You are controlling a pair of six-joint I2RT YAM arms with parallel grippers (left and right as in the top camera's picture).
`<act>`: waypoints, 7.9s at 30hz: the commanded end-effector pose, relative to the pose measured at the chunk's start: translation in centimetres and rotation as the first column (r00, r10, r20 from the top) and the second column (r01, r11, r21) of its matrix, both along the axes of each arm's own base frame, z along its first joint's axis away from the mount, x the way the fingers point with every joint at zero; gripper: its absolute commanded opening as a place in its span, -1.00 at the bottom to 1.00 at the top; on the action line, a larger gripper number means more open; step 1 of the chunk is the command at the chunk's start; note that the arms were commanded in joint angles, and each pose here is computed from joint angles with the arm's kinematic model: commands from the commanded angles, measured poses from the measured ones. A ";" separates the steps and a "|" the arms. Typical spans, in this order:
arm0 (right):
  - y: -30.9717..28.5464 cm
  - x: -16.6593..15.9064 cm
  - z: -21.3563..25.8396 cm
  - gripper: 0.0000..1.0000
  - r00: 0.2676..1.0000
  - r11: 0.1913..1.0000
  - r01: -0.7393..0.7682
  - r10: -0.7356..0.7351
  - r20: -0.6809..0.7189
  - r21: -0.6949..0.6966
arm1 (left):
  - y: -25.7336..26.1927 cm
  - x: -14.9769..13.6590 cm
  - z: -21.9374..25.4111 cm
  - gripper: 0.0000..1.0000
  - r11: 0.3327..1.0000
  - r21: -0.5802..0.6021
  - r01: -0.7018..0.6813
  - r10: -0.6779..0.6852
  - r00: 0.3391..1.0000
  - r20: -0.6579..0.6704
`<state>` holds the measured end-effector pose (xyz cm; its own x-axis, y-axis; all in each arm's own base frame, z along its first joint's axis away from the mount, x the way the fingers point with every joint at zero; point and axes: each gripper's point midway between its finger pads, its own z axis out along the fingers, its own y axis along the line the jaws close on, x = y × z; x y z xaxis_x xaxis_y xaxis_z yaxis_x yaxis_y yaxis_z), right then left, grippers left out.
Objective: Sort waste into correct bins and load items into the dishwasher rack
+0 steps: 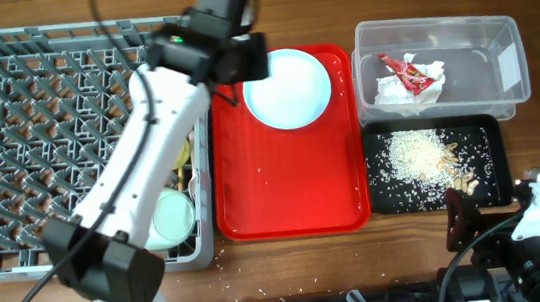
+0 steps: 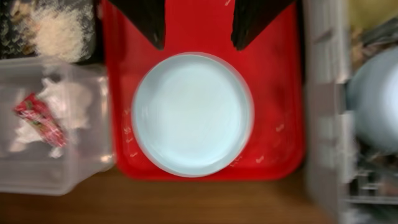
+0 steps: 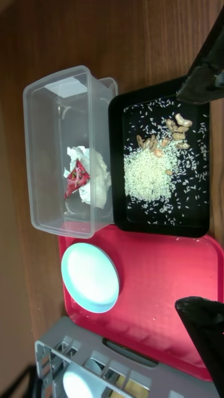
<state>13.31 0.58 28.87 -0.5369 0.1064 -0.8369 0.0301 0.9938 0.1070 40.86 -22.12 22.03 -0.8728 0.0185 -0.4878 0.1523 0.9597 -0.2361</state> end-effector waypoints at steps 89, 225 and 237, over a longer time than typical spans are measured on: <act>0.1 -0.1 0.2 0.99 1.000 1.000 0.003 -0.003 0.011 0.016 | 31.5 8.5 0.9 -0.38 0.247 0.922 -0.299 0.156 0.951 0.266; 3.8 10.9 -11.1 0.99 0.781 0.918 -0.167 0.346 0.519 -0.361 | 28.1 -7.9 25.5 1.00 0.705 0.016 -0.710 0.436 0.450 0.779; 3.8 10.9 -11.1 0.99 0.781 0.918 -0.167 0.346 0.519 -0.361 | 30.6 -24.4 23.8 1.00 0.679 -0.072 -0.730 0.453 0.341 0.824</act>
